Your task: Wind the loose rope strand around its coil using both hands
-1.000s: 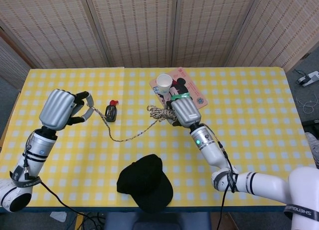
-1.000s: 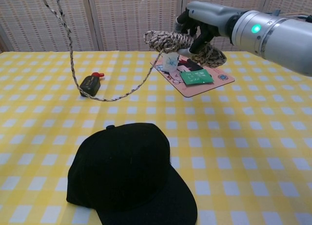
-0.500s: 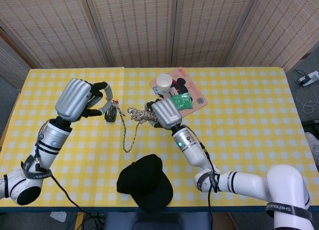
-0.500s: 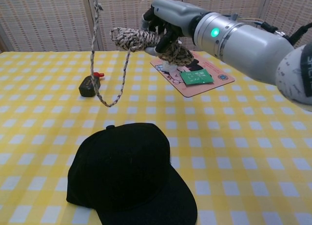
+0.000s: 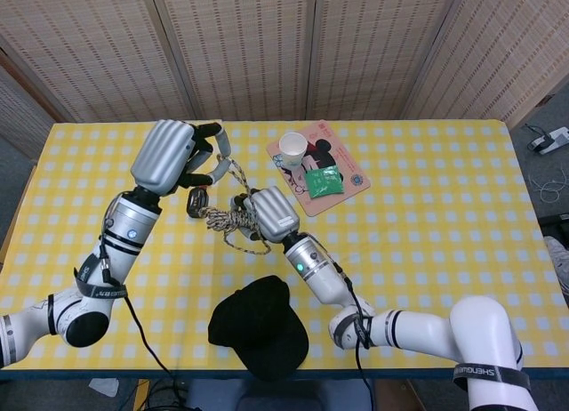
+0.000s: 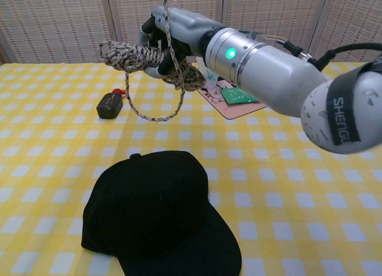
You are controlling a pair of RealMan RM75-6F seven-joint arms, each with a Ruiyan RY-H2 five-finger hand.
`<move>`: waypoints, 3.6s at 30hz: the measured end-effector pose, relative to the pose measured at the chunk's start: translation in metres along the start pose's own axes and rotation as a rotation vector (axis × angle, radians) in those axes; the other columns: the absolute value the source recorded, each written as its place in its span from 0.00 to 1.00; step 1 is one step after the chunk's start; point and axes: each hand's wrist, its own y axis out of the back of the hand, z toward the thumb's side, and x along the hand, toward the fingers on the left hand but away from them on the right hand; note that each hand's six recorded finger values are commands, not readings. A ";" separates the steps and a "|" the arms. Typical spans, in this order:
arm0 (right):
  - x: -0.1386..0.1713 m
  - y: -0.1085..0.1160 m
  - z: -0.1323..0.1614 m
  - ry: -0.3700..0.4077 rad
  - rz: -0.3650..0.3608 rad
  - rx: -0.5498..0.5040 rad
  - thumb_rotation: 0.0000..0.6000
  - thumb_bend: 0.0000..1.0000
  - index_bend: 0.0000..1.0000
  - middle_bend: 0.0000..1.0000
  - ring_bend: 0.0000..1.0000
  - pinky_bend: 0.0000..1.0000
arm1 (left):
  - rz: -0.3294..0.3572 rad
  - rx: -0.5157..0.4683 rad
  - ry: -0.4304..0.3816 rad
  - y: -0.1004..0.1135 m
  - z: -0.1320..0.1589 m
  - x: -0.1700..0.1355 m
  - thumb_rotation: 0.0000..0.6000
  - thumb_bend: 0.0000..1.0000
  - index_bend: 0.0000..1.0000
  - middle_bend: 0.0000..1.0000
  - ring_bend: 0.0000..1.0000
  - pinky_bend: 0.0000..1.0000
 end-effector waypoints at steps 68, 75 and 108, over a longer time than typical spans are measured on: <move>0.039 0.079 -0.060 0.126 -0.450 -0.468 1.00 0.63 0.79 0.58 0.51 0.63 | -0.091 0.301 0.521 0.003 -0.203 -0.046 1.00 0.42 0.82 1.00 1.00 1.00; 0.038 0.082 -0.074 0.065 -0.484 -0.454 1.00 0.63 0.80 0.58 0.51 0.63 | -0.096 0.326 0.495 0.004 -0.201 -0.054 1.00 0.42 0.82 1.00 1.00 1.00; -0.010 0.062 -0.044 -0.092 -0.417 -0.338 1.00 0.61 0.81 0.58 0.51 0.63 | 0.050 0.300 -0.049 0.016 -0.065 -0.058 1.00 0.42 0.83 1.00 1.00 1.00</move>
